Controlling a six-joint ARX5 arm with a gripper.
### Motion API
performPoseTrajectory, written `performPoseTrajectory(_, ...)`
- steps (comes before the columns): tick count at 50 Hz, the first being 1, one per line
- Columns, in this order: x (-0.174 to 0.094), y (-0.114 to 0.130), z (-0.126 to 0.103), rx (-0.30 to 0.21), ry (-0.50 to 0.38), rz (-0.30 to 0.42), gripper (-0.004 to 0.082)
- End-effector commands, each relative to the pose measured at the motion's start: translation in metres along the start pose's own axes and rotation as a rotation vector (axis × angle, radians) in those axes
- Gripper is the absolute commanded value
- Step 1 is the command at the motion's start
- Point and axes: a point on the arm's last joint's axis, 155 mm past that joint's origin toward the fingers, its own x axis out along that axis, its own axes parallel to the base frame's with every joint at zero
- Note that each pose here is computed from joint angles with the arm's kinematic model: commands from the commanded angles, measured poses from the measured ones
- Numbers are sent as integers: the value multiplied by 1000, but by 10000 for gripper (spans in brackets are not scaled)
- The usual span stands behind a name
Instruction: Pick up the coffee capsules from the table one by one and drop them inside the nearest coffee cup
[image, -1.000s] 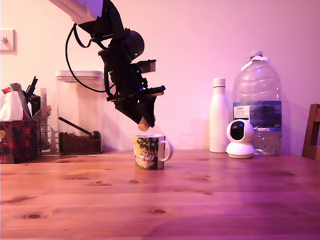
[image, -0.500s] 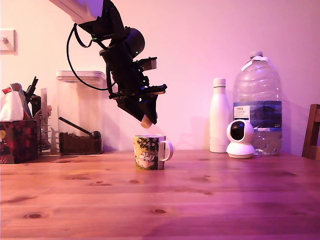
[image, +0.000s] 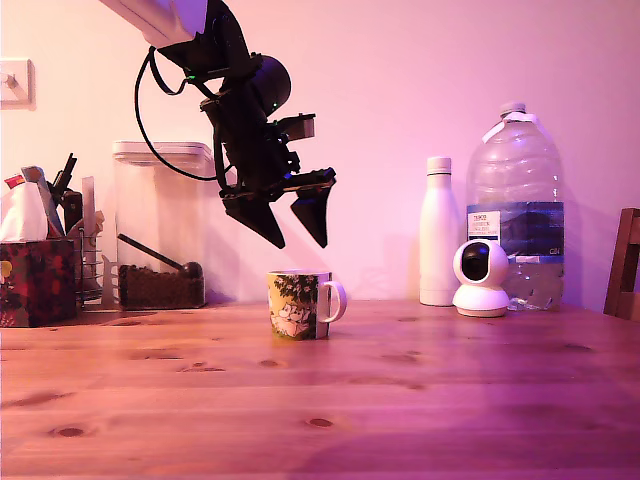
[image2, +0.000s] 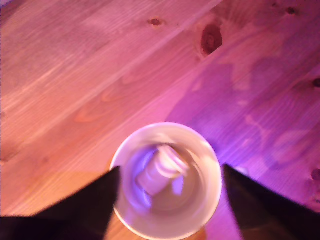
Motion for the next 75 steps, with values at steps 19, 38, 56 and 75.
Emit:
performPoseTrajectory(19,-1,-20,9,35,-36,-91,6)
performPoseTrajectory(38,-56,-22,46,73,-159,-68,-24)
performPoseTrajectory(56,-110,-27,52,101,-321,-38,-24)
performPoseTrajectory(75,-150,-24,12,82,-436,11,-24)
